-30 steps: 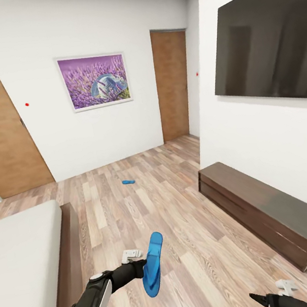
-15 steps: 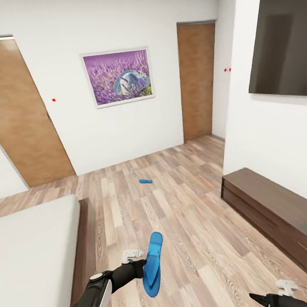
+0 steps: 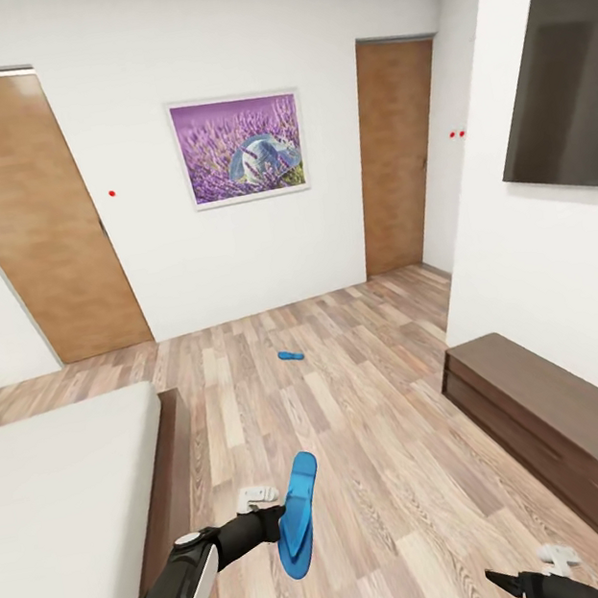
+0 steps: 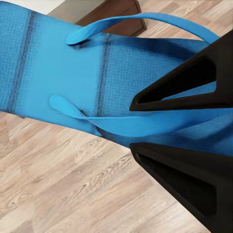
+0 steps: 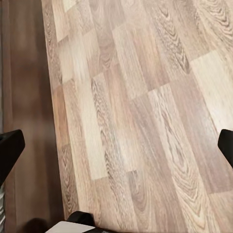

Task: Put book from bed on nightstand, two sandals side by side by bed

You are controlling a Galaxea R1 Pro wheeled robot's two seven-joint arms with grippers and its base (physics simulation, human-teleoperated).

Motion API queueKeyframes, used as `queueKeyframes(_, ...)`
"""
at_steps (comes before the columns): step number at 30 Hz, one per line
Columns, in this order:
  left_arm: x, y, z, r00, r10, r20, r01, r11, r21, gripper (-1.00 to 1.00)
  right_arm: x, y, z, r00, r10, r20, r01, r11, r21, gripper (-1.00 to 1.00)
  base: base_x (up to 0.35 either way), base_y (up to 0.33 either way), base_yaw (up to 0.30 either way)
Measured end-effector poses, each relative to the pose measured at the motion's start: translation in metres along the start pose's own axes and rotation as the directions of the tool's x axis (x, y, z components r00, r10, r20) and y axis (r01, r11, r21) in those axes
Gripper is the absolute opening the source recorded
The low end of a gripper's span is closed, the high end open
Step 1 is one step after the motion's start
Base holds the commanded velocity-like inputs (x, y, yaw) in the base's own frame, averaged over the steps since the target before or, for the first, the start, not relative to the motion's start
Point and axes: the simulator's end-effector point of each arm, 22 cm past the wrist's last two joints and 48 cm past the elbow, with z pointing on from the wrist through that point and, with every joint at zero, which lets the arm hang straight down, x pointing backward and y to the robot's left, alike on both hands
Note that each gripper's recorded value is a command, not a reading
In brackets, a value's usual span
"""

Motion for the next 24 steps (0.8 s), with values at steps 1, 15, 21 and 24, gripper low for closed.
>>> queueKeyframes(1,0.0002,0.0000,0.0000,1.000,0.000,0.000,0.000,1.000,0.000,-1.00,0.0000,0.0000,0.0000,1.000,0.000,0.000,0.000,1.000,0.000,1.00,0.299,0.000,0.000)
queueKeyframes(15,0.0005,-0.0001,0.0001,1.000,0.001,-0.001,-0.001,1.000,0.000,-1.00,-0.0001,-0.0003,0.0000,1.000,0.000,0.000,0.000,1.000,0.001,1.00,0.302,-0.085,0.013)
queueKeyframes(21,0.0002,0.0002,0.0001,1.000,0.001,-0.001,-0.001,1.000,0.000,-1.00,-0.0005,0.0001,0.0003,1.000,0.000,0.001,0.000,1.000,0.000,1.00,0.204,-0.181,0.157)
queueKeyframes(24,0.0001,0.0002,0.0002,1.000,0.001,-0.001,-0.001,1.000,0.000,-1.00,-0.0011,0.0007,0.0005,1.000,0.000,0.002,0.000,1.000,-0.003,1.00,0.043,-0.043,0.256)
